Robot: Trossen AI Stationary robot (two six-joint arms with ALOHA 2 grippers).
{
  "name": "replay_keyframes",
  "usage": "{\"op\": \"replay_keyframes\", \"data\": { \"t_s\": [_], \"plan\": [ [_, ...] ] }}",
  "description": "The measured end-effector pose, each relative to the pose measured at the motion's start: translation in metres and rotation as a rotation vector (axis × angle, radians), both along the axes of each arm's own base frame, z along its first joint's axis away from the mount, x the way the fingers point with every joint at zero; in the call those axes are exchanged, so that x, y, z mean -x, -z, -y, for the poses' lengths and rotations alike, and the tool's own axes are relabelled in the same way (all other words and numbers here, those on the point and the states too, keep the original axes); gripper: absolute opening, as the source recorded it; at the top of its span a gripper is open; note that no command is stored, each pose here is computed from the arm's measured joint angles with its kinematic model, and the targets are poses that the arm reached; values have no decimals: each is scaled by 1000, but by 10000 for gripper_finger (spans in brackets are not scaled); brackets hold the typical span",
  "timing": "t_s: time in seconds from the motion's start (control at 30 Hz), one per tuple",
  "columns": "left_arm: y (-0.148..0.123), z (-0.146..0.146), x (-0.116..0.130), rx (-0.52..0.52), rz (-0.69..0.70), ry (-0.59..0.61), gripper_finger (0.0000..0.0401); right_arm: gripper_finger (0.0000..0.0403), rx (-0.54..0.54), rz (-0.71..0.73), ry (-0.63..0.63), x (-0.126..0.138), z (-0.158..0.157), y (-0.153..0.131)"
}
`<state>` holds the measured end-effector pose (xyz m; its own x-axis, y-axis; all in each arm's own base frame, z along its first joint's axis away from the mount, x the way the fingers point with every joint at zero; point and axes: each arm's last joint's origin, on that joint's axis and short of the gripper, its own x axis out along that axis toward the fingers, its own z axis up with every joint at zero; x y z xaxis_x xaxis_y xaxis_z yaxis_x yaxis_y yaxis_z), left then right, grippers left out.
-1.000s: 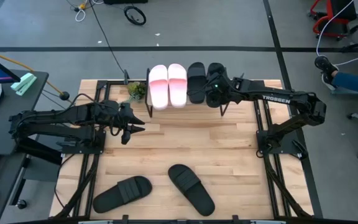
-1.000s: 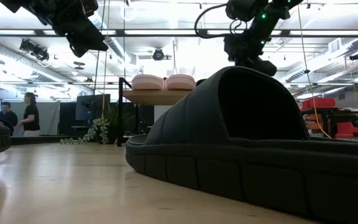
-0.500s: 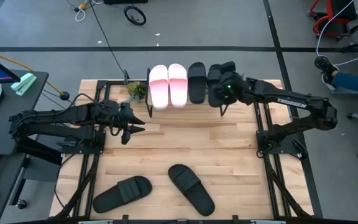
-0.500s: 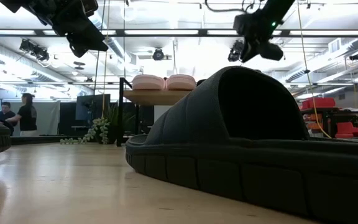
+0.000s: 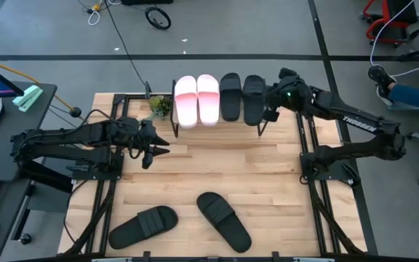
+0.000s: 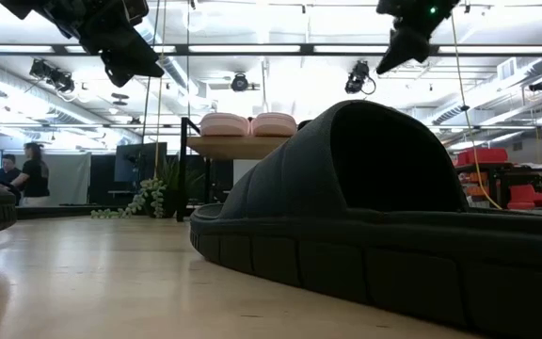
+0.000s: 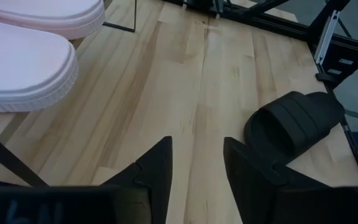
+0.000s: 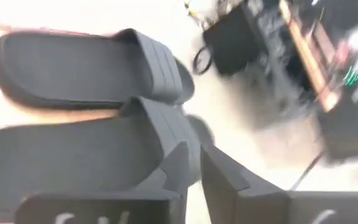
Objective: Pick and place slides into the shelf
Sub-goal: Put the right black slide on the shelf
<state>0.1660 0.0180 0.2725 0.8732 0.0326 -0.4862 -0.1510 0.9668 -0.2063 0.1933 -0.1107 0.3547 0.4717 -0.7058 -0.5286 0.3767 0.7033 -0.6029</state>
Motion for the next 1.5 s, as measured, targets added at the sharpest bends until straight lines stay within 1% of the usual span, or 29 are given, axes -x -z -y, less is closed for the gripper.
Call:
{"op": "replay_keyframes", "data": {
  "t_s": [0.1,0.2,0.3,0.43,0.57,0.7,0.83,0.9,1.03,1.17,1.23,1.3,1.37,1.43,1.5],
  "plan": [
    [-2,0,-1,-2,18,0,153,14,-93,38,149,6,15,8],
    [-2,0,-1,-2,22,0,152,8,-152,36,257,11,27,16],
    [-2,0,-1,-3,21,0,148,5,-201,60,331,11,35,23],
    [-2,0,-1,-22,20,10,142,4,-266,38,391,6,46,36],
    [-2,0,-1,-32,19,16,140,3,-344,6,367,-7,56,53],
    [-2,0,-1,-32,19,16,146,2,-325,-29,334,-18,64,63],
    [-2,0,-1,-32,18,16,151,2,-301,1,310,-24,69,64],
    [-2,0,-1,-33,18,16,153,1,-290,16,276,-27,70,62],
    [-2,0,-1,-36,18,17,150,1,-329,4,167,-29,68,63],
    [-2,0,-1,-35,18,18,144,0,-362,-22,143,-32,69,69],
    [-2,0,-1,-35,18,17,142,0,-350,-41,162,-32,70,70],
    [-2,0,-1,-34,18,17,140,0,-316,-67,200,-31,71,71],
    [-2,0,-1,-30,18,15,140,0,-283,-89,212,-29,70,68],
    [-2,0,-1,-26,18,12,142,0,-254,-99,216,-23,67,63],
    [-2,0,-1,-26,19,12,146,0,-215,-66,226,-17,63,52]
  ]
}}
